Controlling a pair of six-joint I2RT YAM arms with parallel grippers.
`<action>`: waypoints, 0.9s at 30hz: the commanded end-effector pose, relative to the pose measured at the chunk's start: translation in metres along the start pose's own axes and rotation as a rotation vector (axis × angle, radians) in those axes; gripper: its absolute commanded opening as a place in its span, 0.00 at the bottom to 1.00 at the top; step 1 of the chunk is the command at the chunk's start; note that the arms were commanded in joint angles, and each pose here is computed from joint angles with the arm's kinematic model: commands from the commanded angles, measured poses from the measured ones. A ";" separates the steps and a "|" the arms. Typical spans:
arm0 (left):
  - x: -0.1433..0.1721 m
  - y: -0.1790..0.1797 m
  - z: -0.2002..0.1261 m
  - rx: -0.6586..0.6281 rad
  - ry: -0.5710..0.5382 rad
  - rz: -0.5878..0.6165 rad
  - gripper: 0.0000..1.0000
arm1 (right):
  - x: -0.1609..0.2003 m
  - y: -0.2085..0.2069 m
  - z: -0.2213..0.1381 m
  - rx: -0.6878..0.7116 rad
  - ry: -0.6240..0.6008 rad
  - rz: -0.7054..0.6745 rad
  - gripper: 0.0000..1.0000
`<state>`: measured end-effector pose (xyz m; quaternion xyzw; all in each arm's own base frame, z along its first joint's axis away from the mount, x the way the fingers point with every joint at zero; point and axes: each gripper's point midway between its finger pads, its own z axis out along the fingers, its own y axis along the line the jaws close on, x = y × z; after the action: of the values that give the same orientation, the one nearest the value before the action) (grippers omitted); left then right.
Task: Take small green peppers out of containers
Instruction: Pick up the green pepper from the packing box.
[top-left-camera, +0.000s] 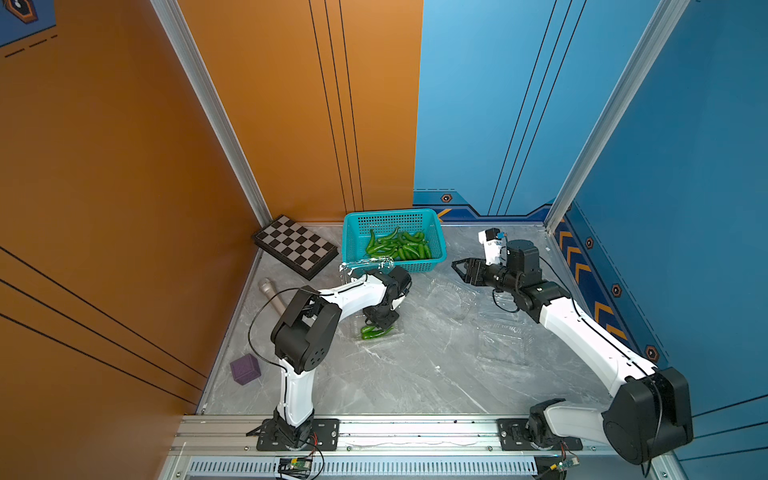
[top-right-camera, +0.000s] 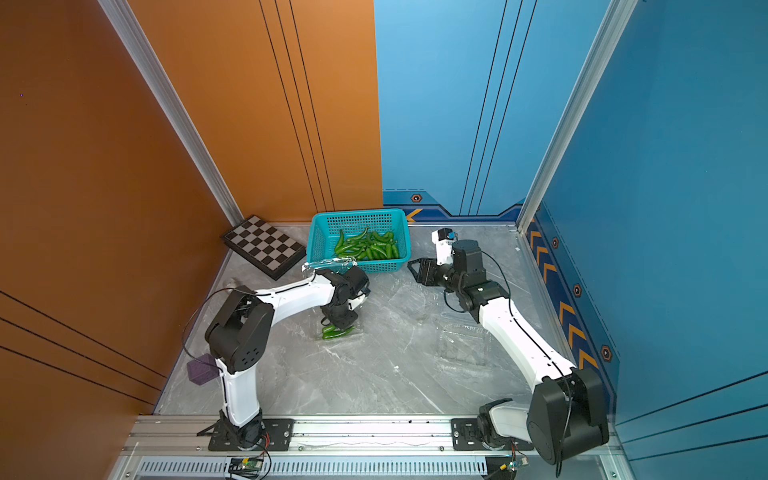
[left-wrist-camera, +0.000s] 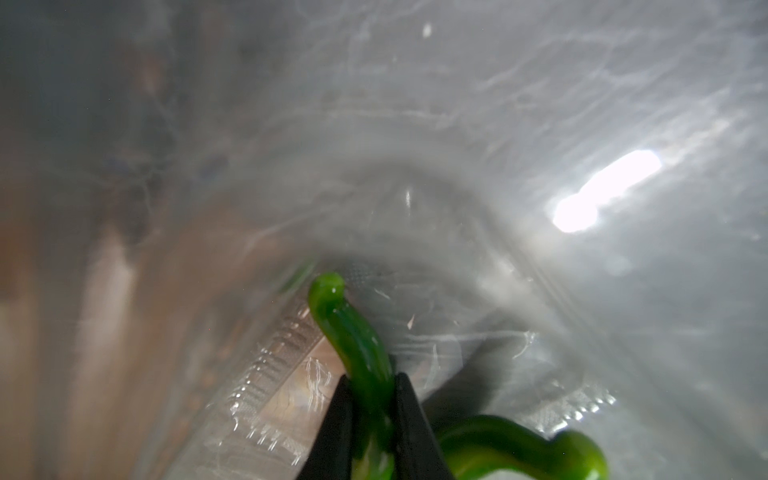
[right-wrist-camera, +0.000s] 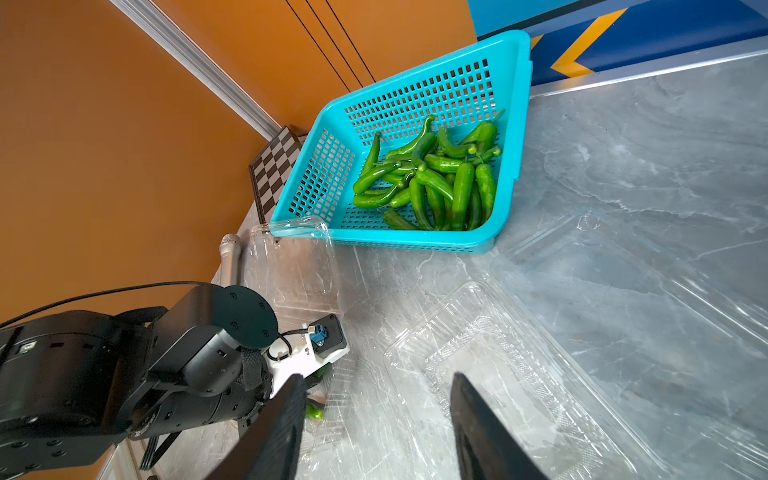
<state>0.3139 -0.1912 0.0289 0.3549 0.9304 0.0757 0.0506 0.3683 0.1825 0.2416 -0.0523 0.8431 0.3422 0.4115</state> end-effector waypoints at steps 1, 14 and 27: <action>-0.004 0.010 -0.026 -0.006 -0.054 -0.049 0.02 | -0.001 0.003 -0.001 0.009 0.000 -0.003 0.57; -0.004 0.020 -0.073 -0.001 -0.184 -0.110 0.00 | 0.000 0.004 0.007 0.006 0.013 -0.009 0.57; -0.029 0.037 -0.134 -0.008 -0.366 -0.150 0.01 | -0.004 0.007 0.012 -0.008 0.004 -0.012 0.57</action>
<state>0.3381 -0.1951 0.1457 0.3000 0.9309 0.0297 0.2061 0.3703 0.1907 0.2285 -0.0557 0.8510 0.3401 0.3962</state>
